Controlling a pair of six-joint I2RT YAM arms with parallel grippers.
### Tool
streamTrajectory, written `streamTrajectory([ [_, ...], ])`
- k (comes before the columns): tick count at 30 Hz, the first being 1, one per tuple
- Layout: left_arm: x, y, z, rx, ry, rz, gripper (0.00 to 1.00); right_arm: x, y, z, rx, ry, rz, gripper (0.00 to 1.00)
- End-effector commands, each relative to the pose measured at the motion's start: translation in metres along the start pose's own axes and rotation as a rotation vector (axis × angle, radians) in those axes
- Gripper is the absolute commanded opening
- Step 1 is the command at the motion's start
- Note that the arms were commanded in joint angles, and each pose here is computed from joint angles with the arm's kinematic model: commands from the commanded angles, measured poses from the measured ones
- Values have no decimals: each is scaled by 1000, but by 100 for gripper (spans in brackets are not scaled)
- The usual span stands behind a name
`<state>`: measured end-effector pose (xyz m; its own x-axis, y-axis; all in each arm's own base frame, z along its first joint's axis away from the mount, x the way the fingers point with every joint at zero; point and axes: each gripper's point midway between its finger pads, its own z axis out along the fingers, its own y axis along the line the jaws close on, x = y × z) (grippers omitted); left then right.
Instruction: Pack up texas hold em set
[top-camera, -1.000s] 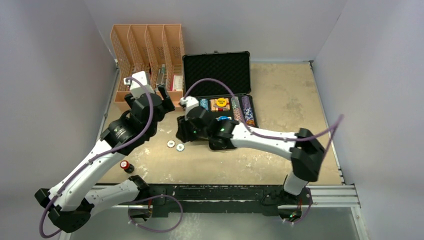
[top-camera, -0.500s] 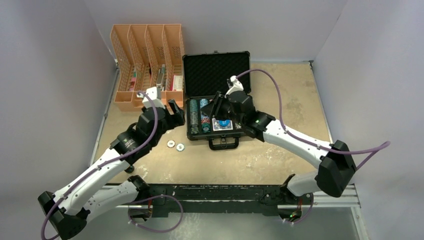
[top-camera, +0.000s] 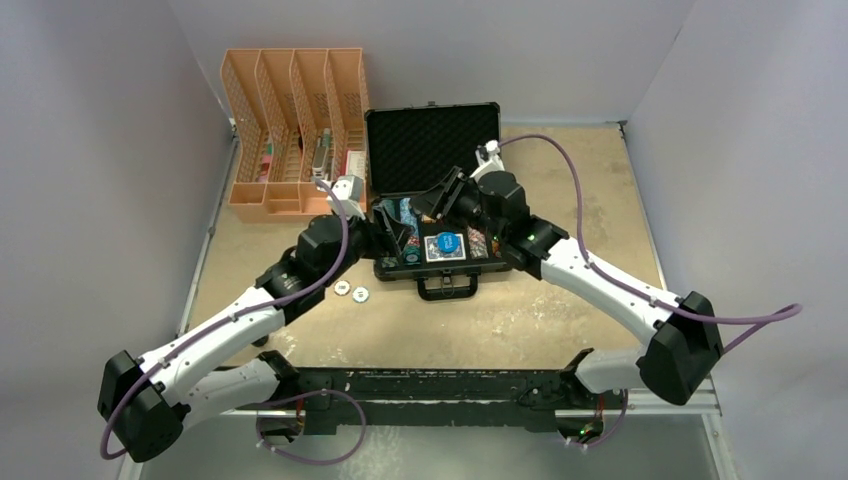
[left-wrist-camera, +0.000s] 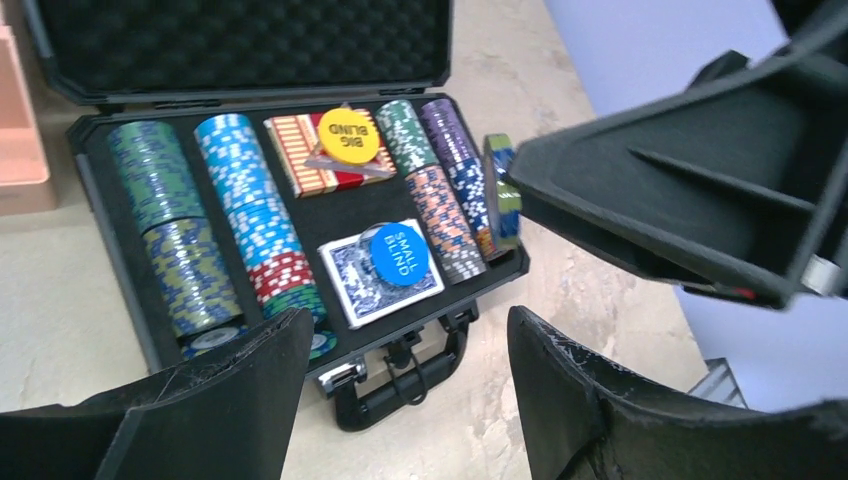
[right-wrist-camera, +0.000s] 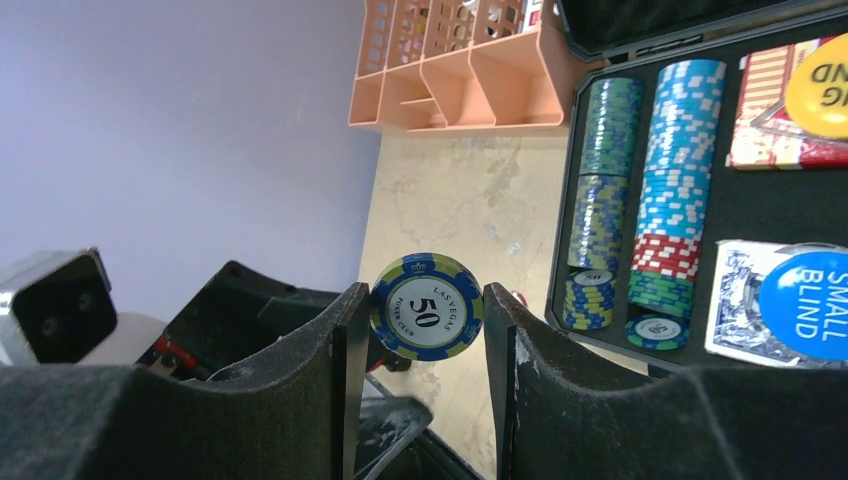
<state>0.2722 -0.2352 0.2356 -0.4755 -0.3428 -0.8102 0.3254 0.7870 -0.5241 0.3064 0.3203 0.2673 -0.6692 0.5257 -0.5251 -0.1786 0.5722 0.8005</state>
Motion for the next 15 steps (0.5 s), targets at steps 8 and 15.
streamTrajectory([
  [8,-41,-38,15,167,-178,20,68,-33,21,2,-88,-71,21,46],
  [15,-50,-55,21,253,-239,-33,64,-27,19,10,-95,-49,32,46],
])
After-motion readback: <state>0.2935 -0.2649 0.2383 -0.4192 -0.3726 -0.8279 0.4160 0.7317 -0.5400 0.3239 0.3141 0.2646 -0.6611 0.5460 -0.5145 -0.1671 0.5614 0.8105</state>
